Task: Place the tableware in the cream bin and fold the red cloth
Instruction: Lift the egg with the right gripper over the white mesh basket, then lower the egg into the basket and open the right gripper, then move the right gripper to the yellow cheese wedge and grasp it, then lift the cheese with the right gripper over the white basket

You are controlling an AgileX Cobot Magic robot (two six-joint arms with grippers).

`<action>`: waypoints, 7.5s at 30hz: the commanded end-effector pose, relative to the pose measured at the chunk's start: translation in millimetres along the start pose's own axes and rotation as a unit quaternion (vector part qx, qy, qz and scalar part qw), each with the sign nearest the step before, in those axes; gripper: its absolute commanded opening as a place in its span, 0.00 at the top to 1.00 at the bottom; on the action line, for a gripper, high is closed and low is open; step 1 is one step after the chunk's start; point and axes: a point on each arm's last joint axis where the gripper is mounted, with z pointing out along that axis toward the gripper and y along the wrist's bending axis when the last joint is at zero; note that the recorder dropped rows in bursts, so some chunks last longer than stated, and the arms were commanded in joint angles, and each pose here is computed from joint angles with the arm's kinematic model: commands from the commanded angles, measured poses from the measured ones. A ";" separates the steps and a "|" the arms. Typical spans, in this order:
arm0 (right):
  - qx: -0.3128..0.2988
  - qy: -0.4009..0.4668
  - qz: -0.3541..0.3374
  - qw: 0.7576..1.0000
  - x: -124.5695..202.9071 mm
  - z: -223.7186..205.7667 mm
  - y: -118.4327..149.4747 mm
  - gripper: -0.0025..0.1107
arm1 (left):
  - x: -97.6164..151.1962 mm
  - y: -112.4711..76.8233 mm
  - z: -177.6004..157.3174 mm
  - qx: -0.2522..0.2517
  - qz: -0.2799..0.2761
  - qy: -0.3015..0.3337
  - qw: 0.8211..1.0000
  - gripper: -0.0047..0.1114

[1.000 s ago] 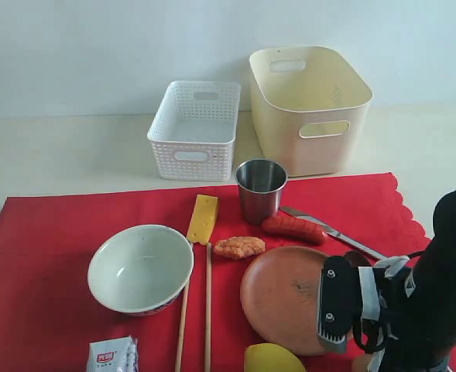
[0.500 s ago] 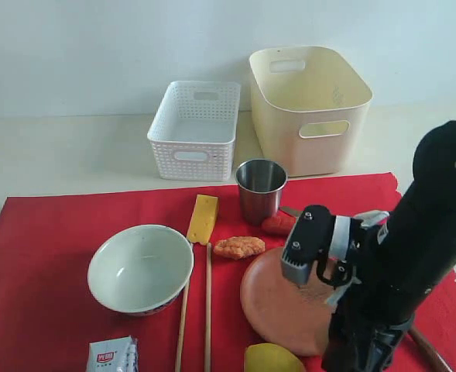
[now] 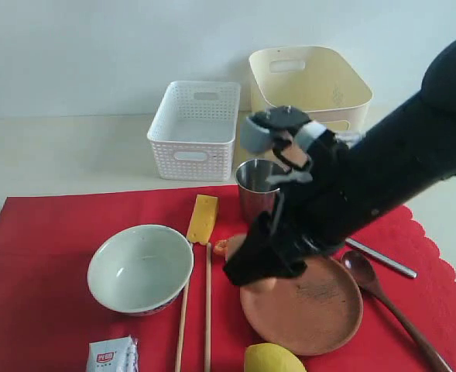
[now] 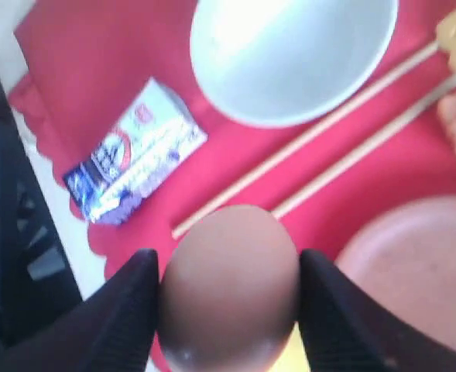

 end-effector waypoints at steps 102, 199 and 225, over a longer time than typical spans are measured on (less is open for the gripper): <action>0.262 0.017 0.027 0.965 -122.1 -14.5 -73.7 0.38 | -0.1 0.1 -0.1 0.000 -0.001 -0.006 1.000 0.96; 0.251 0.043 0.251 0.934 -115.4 148.6 -102.7 0.17 | -0.1 0.1 -0.1 0.000 -0.001 -0.006 1.000 0.96; 0.275 -0.030 0.282 0.919 -118.1 164.6 -119.2 0.98 | -0.1 0.1 -0.1 0.000 -0.001 -0.006 1.000 0.96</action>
